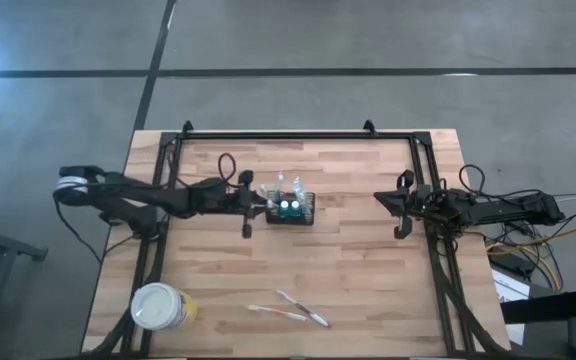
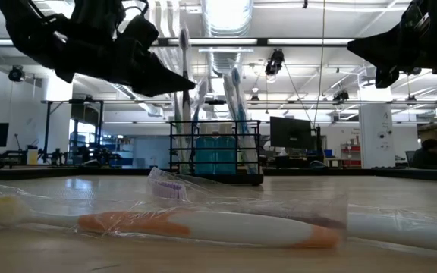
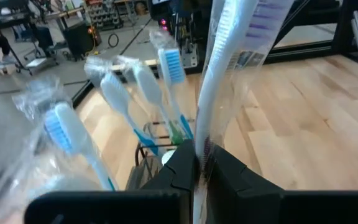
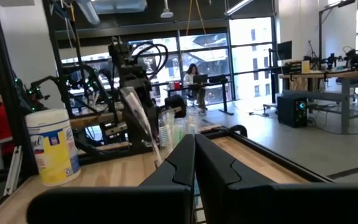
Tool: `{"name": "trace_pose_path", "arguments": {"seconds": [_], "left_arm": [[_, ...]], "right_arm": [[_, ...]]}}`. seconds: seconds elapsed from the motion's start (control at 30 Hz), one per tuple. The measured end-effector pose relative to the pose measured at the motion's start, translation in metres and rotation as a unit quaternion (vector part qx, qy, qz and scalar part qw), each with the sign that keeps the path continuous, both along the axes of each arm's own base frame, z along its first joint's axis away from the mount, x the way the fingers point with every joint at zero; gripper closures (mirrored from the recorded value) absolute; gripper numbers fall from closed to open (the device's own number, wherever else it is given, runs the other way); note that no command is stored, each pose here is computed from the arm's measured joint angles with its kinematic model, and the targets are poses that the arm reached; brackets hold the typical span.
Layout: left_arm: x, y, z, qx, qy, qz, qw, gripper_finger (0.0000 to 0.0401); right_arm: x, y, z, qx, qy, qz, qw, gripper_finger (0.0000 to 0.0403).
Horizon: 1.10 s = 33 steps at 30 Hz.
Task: Pick & Place toothbrushing station
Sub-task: Put the violet toothbrush into the wire organizer
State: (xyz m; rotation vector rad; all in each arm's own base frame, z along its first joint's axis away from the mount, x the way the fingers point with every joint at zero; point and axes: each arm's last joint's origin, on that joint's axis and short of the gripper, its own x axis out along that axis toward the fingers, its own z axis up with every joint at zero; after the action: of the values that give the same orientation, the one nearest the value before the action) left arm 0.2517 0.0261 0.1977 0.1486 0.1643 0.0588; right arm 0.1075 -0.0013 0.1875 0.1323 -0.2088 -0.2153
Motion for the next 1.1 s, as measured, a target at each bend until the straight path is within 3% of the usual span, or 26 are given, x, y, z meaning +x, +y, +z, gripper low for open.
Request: {"name": "trace_pose_path", "arguments": {"seconds": [0.53, 1.1], "left_arm": [[0.006, 0.008, -0.033, -0.014, 0.031, 0.044, 0.998, 0.0376], [0.004, 0.011, -0.032, -0.041, 0.027, 0.052, 0.997, 0.0339]], "right_arm": [[0.0, 0.0, 0.0, 0.005, 0.002, 0.003, 1.0, 0.0394], [0.001, 0.0, -0.001, 0.003, 0.003, 0.002, 1.0, 0.0394]]}}
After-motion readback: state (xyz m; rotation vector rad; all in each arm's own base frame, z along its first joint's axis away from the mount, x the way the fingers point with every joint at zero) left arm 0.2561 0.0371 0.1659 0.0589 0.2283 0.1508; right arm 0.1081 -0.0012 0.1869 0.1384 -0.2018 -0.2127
